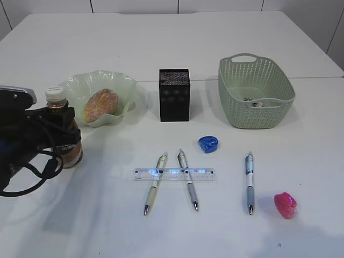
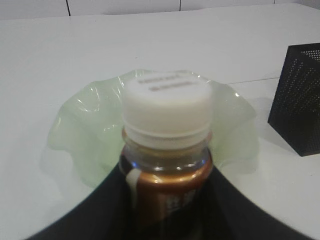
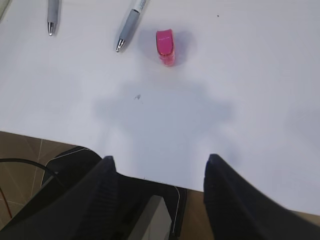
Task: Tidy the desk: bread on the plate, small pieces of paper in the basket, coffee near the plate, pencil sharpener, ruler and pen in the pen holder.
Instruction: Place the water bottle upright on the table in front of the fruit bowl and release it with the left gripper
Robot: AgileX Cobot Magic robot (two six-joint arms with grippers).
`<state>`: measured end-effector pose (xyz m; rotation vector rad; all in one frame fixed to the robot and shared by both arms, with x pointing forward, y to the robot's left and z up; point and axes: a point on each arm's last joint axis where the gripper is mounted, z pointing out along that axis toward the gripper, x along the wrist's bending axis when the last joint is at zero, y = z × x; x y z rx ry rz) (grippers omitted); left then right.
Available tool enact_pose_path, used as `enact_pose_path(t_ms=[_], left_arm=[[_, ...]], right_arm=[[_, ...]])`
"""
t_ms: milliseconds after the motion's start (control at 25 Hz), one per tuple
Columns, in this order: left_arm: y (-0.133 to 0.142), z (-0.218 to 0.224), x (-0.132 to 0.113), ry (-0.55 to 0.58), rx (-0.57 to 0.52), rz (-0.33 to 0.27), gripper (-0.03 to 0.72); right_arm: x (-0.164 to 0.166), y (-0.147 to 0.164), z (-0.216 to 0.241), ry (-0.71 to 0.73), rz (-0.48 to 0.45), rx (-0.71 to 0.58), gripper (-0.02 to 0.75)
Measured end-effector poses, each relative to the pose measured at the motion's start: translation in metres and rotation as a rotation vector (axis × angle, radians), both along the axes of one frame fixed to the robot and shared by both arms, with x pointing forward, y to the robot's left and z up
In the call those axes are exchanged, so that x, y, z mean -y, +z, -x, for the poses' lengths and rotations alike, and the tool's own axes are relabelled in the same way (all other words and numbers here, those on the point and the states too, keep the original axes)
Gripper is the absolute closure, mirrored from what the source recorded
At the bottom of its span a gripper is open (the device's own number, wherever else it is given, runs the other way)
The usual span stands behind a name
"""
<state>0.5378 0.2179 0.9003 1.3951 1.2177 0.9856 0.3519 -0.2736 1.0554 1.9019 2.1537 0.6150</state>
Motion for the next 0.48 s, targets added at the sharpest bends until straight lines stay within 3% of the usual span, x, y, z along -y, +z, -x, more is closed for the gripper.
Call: enact_pose_path(t_ms=[480], left_arm=[[0.0000,0.0001,0.0004,-0.005,0.000,-0.001,0.419]], right_arm=[[0.0000,0.0000,0.0000,0.000,0.000,0.000,0.297]])
